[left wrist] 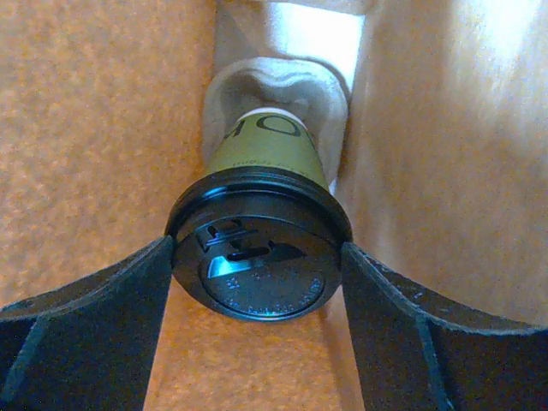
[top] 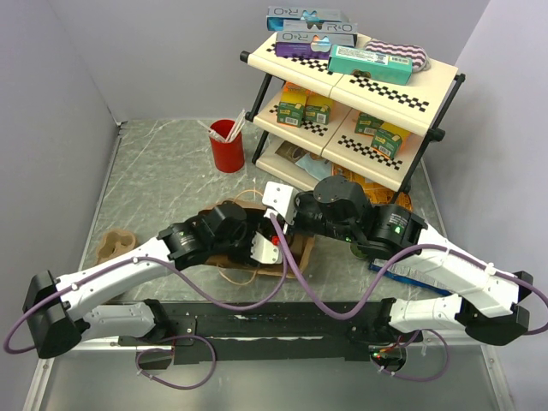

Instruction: Pack the takeout coffee

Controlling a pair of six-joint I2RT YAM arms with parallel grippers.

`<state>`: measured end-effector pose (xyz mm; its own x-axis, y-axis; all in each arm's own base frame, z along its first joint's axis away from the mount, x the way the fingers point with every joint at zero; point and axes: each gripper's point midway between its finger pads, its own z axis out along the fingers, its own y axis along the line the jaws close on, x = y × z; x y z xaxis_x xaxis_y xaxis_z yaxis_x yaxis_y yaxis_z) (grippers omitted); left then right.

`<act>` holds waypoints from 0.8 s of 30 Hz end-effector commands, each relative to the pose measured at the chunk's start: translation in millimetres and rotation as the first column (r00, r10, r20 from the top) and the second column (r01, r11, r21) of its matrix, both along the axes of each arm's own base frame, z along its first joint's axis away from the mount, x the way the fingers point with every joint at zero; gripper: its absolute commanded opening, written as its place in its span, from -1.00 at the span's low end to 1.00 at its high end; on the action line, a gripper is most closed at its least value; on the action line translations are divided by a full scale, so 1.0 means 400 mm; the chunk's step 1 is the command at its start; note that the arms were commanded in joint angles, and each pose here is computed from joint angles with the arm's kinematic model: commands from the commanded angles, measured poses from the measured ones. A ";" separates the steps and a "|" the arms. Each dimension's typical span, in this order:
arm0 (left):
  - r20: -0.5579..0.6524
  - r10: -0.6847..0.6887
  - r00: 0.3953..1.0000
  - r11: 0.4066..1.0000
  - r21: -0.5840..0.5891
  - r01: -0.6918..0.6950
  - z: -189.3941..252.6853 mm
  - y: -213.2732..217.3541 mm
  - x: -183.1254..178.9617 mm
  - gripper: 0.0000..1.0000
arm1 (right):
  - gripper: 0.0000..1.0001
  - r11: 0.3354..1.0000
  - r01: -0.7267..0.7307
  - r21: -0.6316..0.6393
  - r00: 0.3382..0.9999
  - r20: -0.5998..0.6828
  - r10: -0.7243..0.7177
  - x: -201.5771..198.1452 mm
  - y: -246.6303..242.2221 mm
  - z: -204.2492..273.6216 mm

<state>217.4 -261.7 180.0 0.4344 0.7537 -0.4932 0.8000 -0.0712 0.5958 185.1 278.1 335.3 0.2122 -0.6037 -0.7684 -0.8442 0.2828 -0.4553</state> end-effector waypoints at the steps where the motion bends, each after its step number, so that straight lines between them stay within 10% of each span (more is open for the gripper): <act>1: 0.050 0.035 0.998 0.998 -0.053 -0.033 0.038 0.001 0.015 -0.99 | -1.00 0.994 0.039 0.105 0.999 -0.002 -0.039 0.005 -0.006 0.054; 24: 0.098 0.020 0.995 0.996 -0.088 -0.011 0.090 -0.062 0.064 -0.99 | -1.00 0.995 -0.014 0.098 0.997 0.082 0.006 0.028 0.007 0.035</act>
<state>226.4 -272.3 184.7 0.4019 0.7406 -0.5386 0.8012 0.0003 0.5983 191.7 282.1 331.3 0.2342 -0.5622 -0.7931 -0.8401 0.2935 -0.4561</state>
